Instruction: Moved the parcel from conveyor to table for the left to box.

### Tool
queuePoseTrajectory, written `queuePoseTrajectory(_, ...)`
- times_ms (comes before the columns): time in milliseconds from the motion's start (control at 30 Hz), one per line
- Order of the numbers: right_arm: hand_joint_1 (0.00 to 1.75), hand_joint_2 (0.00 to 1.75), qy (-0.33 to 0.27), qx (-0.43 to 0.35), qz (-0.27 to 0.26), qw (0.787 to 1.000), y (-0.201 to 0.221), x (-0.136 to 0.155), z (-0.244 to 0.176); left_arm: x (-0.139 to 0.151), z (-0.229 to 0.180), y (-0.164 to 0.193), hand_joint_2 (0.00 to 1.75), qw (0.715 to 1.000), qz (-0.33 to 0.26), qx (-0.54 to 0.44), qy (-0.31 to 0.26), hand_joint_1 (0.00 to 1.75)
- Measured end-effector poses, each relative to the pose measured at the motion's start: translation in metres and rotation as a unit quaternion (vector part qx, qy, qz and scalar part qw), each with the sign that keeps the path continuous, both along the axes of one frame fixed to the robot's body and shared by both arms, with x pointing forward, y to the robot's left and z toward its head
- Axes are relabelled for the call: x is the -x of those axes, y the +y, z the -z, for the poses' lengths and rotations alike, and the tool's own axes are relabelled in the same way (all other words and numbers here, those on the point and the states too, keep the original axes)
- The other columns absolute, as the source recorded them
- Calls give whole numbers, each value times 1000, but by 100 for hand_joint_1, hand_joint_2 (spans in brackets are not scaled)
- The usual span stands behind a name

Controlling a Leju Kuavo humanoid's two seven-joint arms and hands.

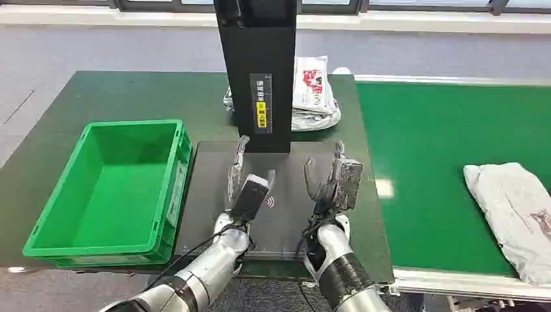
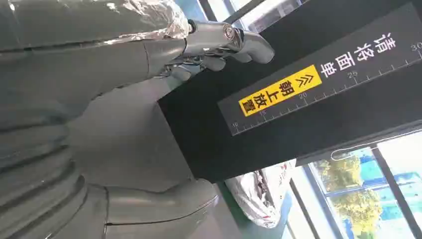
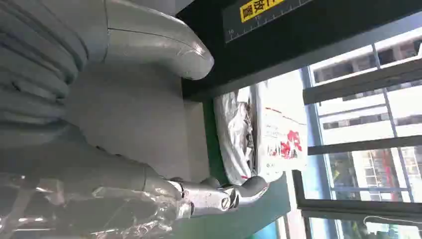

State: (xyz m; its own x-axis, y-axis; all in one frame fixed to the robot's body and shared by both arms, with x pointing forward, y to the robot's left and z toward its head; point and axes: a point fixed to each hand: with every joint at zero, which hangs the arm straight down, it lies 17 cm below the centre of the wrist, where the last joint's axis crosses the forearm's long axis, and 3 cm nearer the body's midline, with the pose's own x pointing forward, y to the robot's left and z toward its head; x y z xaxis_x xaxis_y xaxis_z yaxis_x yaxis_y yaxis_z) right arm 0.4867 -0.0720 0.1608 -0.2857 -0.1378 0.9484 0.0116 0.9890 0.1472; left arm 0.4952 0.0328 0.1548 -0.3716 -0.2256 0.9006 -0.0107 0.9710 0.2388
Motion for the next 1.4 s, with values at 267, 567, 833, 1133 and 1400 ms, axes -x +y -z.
queuePoseTrajectory(267, 0, 175, -2, 5, -3, 1000, 1, 0, -1, 0, 0, 0, 175, 1000, 0, 0, 0, 0)
queuePoseTrajectory(567, 0, 175, -11, 88, 19, 996, -8, -1, 4, -2, 4, 4, 175, 999, -2, 32, 20, 0)
queuePoseTrajectory(833, 0, 175, -10, 126, 38, 991, -26, -3, 11, -5, 6, 10, 175, 999, -10, 37, 23, 0)
queuePoseTrajectory(1133, 0, 175, -12, 286, 169, 943, -131, -19, 24, -13, 11, 39, 0, 999, -39, 21, 19, 0)
queuePoseTrajectory(1400, 0, 175, 30, 417, 264, 869, -236, -29, 32, -15, 15, 51, 175, 999, -36, 25, 22, 0)
